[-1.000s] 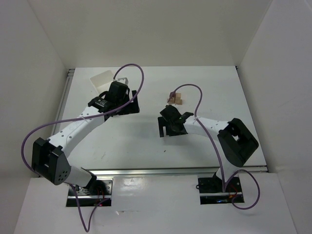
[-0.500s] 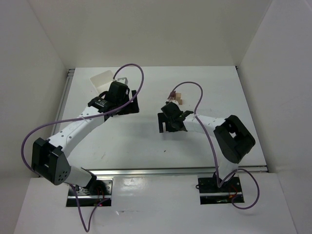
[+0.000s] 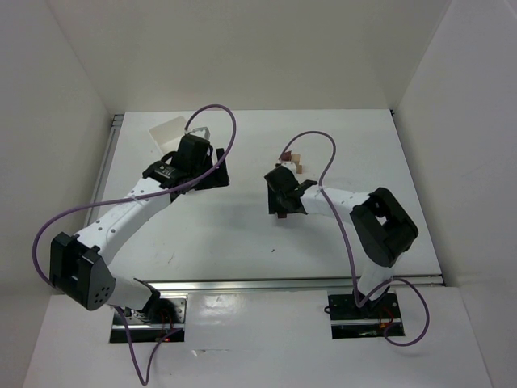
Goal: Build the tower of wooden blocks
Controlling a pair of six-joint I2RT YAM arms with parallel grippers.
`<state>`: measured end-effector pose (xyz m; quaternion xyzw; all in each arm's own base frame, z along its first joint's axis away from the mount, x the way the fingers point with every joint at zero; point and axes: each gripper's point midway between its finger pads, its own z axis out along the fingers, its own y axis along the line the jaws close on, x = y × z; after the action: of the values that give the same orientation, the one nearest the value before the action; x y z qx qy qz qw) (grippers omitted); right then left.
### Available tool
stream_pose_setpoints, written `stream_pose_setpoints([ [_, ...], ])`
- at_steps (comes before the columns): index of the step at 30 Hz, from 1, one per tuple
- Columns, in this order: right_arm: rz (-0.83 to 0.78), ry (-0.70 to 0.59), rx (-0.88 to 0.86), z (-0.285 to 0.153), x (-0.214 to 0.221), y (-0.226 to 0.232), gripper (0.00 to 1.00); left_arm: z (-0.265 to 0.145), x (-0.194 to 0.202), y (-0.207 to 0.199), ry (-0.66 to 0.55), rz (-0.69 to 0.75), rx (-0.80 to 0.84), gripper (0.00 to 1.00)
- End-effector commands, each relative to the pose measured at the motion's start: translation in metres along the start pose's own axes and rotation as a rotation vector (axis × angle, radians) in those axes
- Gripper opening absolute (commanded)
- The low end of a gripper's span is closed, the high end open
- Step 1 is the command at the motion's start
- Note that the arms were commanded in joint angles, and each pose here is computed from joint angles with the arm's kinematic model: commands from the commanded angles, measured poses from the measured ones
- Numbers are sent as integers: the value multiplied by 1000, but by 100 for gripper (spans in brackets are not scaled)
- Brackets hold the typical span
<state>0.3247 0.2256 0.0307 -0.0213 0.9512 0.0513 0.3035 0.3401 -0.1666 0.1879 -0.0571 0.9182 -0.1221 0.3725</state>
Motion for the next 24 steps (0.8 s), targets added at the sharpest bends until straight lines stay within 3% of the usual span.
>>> stream_pose_setpoints([
  [1, 38, -17, 31, 1, -11, -1, 57, -9, -8, -2, -36, -8, 9, 95],
  [9, 53, 21, 62, 4, 6, -6, 59, -9, -9, 0, -41, -8, -1, 95],
  [19, 28, -38, 96, 3, -5, -11, 22, -6, -8, -4, -31, 1, 17, 92],
  [22, -83, -139, 6, -9, -30, 1, 19, -6, -8, -4, -31, 1, 17, 92],
  [24, -276, -227, -151, -31, -52, 15, 15, -6, -8, -2, -36, 12, 8, 92],
])
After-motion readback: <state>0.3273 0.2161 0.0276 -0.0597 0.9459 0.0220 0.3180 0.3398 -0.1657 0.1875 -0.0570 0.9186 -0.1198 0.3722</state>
